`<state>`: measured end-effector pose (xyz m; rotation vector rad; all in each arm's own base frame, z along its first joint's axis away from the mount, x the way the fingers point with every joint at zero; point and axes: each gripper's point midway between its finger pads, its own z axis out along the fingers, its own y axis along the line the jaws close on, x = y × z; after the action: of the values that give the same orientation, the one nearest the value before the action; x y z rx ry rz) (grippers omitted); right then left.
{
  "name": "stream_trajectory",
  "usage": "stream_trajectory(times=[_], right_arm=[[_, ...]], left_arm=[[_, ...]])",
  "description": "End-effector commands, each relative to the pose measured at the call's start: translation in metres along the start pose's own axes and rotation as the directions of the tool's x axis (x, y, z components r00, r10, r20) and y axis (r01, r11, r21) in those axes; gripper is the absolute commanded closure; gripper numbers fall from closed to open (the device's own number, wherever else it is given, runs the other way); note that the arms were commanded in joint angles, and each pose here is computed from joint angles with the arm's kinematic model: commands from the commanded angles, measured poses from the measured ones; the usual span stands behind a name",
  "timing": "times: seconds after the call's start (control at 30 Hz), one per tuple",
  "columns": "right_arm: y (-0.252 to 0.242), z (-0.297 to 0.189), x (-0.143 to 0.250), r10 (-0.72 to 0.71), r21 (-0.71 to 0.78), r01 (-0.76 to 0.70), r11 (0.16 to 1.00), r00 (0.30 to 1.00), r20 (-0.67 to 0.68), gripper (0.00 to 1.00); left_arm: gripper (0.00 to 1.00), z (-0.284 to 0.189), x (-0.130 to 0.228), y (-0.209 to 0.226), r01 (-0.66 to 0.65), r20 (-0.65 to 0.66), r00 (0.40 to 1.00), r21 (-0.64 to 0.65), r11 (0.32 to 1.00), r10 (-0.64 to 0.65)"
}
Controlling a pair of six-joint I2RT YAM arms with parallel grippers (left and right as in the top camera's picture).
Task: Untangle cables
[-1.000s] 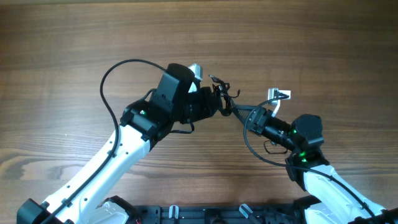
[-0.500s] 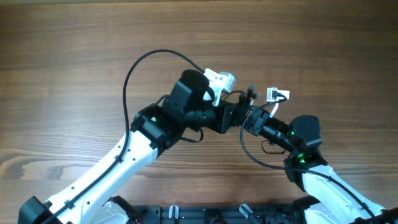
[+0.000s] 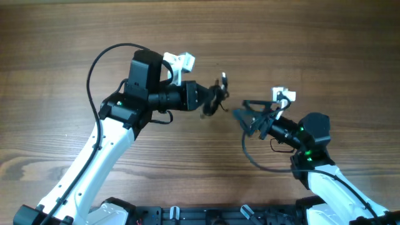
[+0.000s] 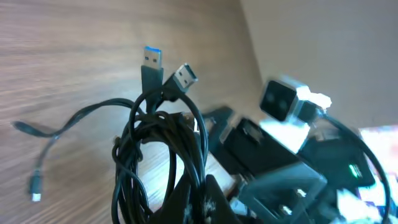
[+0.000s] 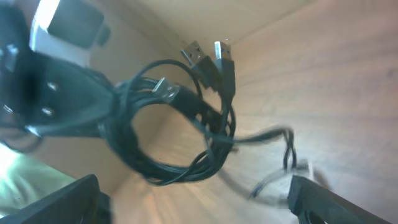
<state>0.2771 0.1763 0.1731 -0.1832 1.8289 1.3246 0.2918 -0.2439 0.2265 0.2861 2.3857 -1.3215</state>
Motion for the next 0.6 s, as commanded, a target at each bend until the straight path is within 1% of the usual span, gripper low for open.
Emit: stream_trajectory(times=[0.0,0.03,0.13,0.17,0.27,0.3,0.33,0.37,0.43,0.47,0.5,0.53,0.57], right_arm=[[0.009,-0.001,0.01,-0.262,-0.071,0.259,0.963,0.965,-0.034,0.0],[0.011,-0.001,0.012,-0.29,-0.089,0.286,0.954,0.956,-0.042,0.0],[0.018,-0.002,0.011,-0.308,-0.121,0.302,0.946,0.951,-0.035,0.01],[0.02,-0.002,0.009,-0.318,-0.124,0.312,0.942,0.948,-0.026,0.02],[0.026,-0.003,0.01,-0.325,-0.155,0.317,0.936,0.946,-0.025,0.12],[0.032,-0.004,0.012,-0.338,-0.194,0.326,0.925,0.941,-0.03,0.25],[0.035,-0.004,0.013,-0.336,-0.206,0.322,0.924,0.942,-0.031,0.47],[0.034,-0.004,0.012,-0.329,-0.201,0.317,0.927,0.944,-0.03,0.64],[0.028,-0.003,0.008,-0.309,-0.16,0.302,0.94,0.951,-0.022,0.9],[0.022,-0.002,0.006,-0.256,-0.125,0.252,0.96,0.966,-0.02,0.96],[0.016,-0.001,0.004,-0.195,-0.091,0.193,0.977,0.981,-0.016,0.96],[0.007,-0.001,0.0,-0.101,-0.039,0.101,0.994,0.995,-0.002,0.96],[-0.001,0.0,-0.003,-0.018,0.006,0.018,1.0,1.0,0.016,0.96]], left_arm=[[0.96,-0.011,0.021,-0.05,-0.192,-0.068,0.974,0.267,0.944,0.218],[0.96,-0.013,0.027,-0.059,-0.215,-0.079,0.964,0.324,0.921,0.253],[0.96,-0.013,0.036,-0.069,-0.211,-0.104,0.959,0.37,0.905,0.266],[0.96,-0.009,0.043,-0.074,-0.207,-0.127,0.954,0.384,0.9,0.273],[0.96,-0.005,0.055,-0.082,-0.204,-0.157,0.945,0.403,0.892,0.287],[0.96,-0.003,0.059,-0.085,-0.206,-0.167,0.941,0.411,0.888,0.295],[0.96,-0.002,0.061,-0.087,-0.207,-0.172,0.938,0.416,0.886,0.3],[0.94,-0.002,0.062,-0.088,-0.207,-0.173,0.938,0.416,0.886,0.3],[0.92,0.001,0.058,-0.081,-0.213,-0.166,0.942,0.375,0.902,0.291],[0.88,0.004,0.054,-0.074,-0.222,-0.153,0.946,0.335,0.916,0.286],[0.84,0.006,0.05,-0.068,-0.231,-0.141,0.949,0.297,0.926,0.282],[0.69,0.009,0.045,-0.059,-0.243,-0.125,0.953,0.238,0.94,0.278],[0.41,0.013,0.037,-0.045,-0.252,-0.102,0.958,0.149,0.956,0.268]])
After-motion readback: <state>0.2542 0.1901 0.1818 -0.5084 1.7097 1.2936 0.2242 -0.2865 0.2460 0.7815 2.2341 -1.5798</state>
